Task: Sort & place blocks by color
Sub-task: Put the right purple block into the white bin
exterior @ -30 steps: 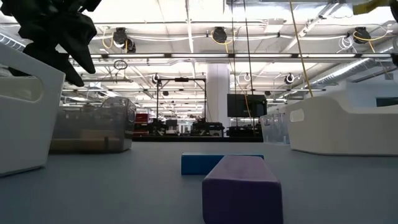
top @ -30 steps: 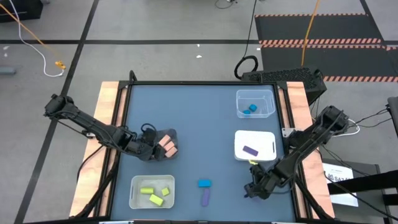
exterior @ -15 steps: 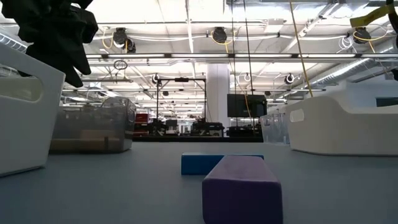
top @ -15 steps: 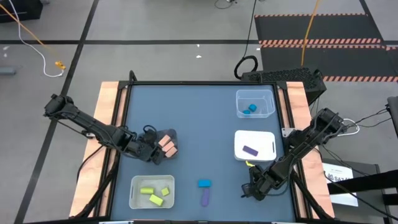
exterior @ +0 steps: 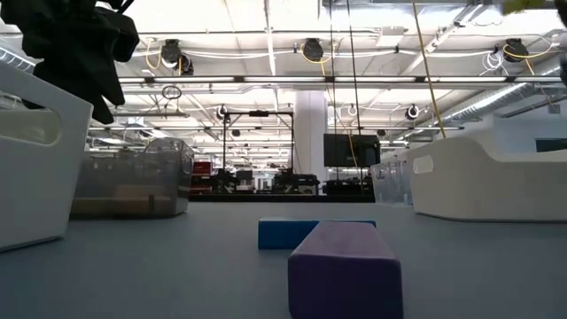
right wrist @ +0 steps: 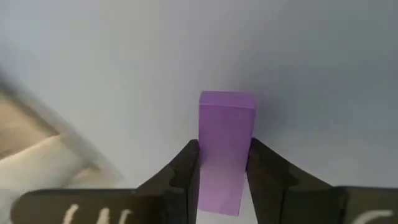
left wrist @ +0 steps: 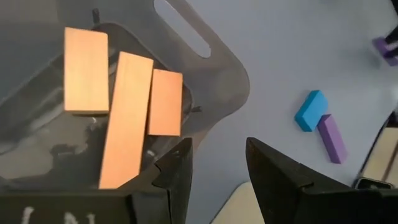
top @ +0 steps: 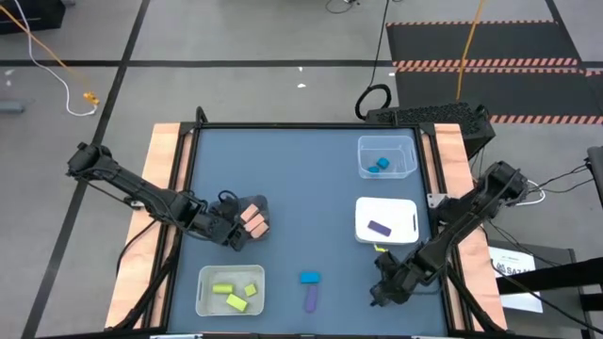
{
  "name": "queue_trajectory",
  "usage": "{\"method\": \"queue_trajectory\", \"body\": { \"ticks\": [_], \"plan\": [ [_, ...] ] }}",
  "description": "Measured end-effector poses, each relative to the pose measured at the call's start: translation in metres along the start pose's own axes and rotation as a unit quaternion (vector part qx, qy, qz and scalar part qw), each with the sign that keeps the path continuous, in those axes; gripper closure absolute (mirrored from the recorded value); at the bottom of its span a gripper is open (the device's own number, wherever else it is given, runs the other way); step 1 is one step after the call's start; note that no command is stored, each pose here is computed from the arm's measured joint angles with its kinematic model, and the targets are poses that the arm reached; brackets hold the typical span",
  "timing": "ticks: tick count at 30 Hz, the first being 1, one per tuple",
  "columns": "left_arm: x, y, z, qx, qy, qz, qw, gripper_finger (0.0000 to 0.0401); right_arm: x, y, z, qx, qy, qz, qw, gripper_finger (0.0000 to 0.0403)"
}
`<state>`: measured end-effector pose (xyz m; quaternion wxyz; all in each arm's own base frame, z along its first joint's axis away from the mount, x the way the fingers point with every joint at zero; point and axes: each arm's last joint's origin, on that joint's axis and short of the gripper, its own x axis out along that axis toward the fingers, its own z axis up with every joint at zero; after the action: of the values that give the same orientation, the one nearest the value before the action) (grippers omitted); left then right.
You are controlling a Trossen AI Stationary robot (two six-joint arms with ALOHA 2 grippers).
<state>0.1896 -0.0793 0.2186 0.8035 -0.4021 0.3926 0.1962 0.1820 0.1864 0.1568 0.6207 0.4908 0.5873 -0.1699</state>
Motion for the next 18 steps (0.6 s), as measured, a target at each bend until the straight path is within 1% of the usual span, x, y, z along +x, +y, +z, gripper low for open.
{"method": "queue_trajectory", "body": {
  "ticks": [2, 4, 6, 7, 9, 11, 14, 18],
  "plan": [
    [0.000, -0.001, 0.000, -0.012, 0.003, -0.006, 1.000, 0.0251, -0.014, 0.005, 0.000, -0.030, -0.019, 0.042, 0.998, 0.0315],
    [0.000, -0.005, 0.000, -0.023, 0.009, -0.026, 0.999, 0.0251, -0.026, 0.011, -0.001, -0.065, -0.041, 0.087, 0.993, 0.0315],
    [0.000, -0.008, 0.001, -0.026, 0.011, -0.043, 0.999, 0.0251, -0.040, 0.016, -0.001, -0.106, -0.078, 0.136, 0.982, 0.0315],
    [-0.001, -0.010, 0.002, -0.028, 0.009, -0.055, 0.998, 0.0251, -0.048, 0.019, -0.001, -0.130, -0.102, 0.162, 0.973, 0.0315],
    [-0.001, -0.014, 0.003, -0.032, 0.003, -0.076, 0.997, 0.0251, -0.064, 0.024, 0.001, -0.171, -0.165, 0.204, 0.950, 0.0315],
    [-0.002, -0.018, 0.005, -0.038, -0.005, -0.099, 0.994, 0.0251, -0.078, 0.025, 0.005, -0.204, -0.238, 0.220, 0.924, 0.0315],
    [-0.004, -0.025, 0.008, -0.044, -0.024, -0.133, 0.990, 0.0251, -0.101, 0.028, 0.013, -0.234, -0.350, 0.236, 0.875, 0.0315],
    [-0.008, -0.036, 0.013, -0.037, -0.057, -0.188, 0.980, 0.0251, -0.128, 0.032, 0.023, -0.270, -0.474, 0.230, 0.806, 0.0315]
  ]
}}
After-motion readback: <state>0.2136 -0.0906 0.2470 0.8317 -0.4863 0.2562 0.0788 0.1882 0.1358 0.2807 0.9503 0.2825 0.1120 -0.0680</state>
